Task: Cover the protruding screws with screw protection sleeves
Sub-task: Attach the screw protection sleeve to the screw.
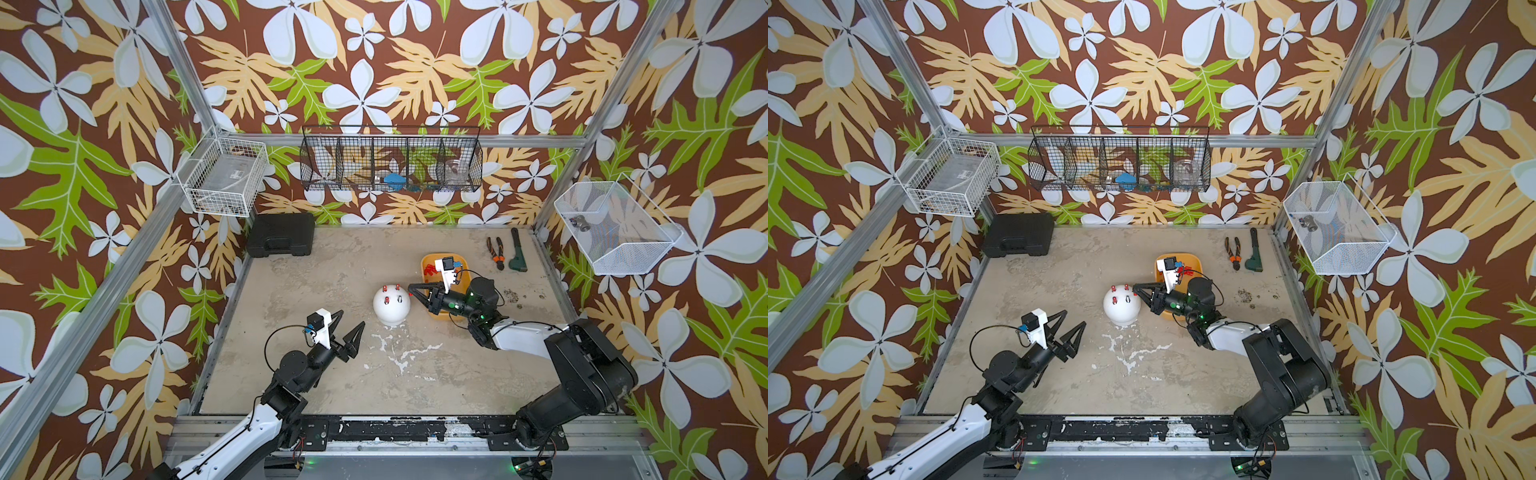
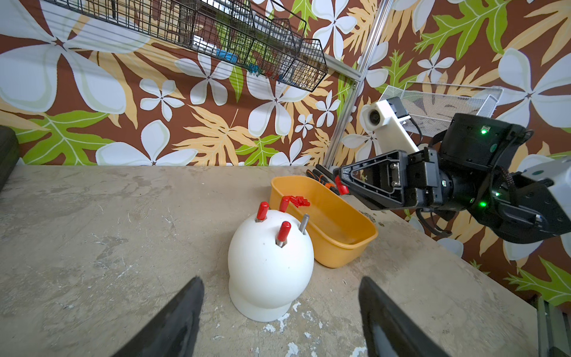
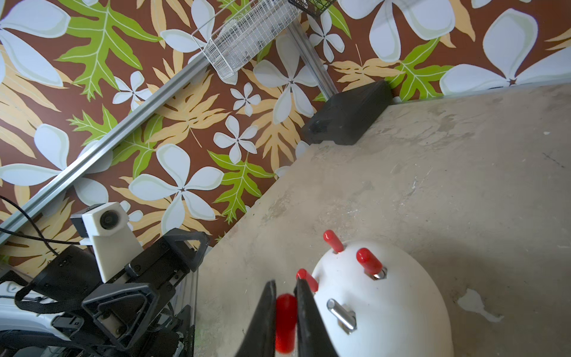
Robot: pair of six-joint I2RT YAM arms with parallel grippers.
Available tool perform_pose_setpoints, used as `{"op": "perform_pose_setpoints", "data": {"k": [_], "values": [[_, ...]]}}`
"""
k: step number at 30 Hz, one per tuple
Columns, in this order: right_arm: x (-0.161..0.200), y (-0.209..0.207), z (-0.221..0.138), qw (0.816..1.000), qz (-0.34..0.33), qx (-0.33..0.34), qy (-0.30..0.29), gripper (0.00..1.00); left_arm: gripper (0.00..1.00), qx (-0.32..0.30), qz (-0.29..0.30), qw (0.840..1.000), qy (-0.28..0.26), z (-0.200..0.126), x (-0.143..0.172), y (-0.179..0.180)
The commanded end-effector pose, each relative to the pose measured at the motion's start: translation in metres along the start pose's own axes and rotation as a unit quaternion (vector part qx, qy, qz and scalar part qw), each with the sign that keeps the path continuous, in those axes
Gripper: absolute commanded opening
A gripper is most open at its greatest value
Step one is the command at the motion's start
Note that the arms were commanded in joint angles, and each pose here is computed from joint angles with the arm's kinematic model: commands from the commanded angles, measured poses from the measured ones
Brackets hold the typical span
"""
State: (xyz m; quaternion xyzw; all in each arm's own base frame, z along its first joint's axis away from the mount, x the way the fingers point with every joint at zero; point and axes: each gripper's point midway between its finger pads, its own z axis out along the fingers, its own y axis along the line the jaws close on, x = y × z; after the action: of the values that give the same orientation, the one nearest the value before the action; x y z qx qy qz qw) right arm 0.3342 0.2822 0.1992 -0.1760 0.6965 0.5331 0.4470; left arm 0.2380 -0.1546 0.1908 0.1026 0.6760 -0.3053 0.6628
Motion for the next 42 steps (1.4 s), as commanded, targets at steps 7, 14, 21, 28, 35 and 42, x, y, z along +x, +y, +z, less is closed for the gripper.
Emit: {"op": "perform_pose_setpoints", "data": {"k": [7,14,21,28,35,42], "values": [[-0.007,0.001,0.008,0.999,-0.032,-0.023,-0.016,0.15,0.80,-0.002,0.005,1.000,-0.006,0.002,-0.002,0.001],[0.001,-0.003,0.014,0.999,-0.027,-0.029,-0.004,0.15,0.80,-0.003,0.007,1.000,-0.005,0.002,-0.002,0.001],[0.007,-0.007,0.023,0.999,-0.039,-0.011,-0.001,0.15,0.79,-0.002,0.005,1.000,-0.005,0.002,-0.002,0.001],[0.009,-0.019,0.026,0.999,-0.049,0.015,-0.008,0.15,0.79,-0.002,0.006,1.000,-0.005,0.002,-0.002,0.001],[0.003,-0.025,0.031,0.998,-0.058,0.026,-0.017,0.14,0.79,-0.002,0.007,1.000,-0.004,0.003,-0.001,0.001],[0.014,-0.029,0.033,0.998,-0.054,0.028,-0.007,0.14,0.79,-0.001,0.008,1.000,-0.002,0.003,-0.001,0.000]]}}
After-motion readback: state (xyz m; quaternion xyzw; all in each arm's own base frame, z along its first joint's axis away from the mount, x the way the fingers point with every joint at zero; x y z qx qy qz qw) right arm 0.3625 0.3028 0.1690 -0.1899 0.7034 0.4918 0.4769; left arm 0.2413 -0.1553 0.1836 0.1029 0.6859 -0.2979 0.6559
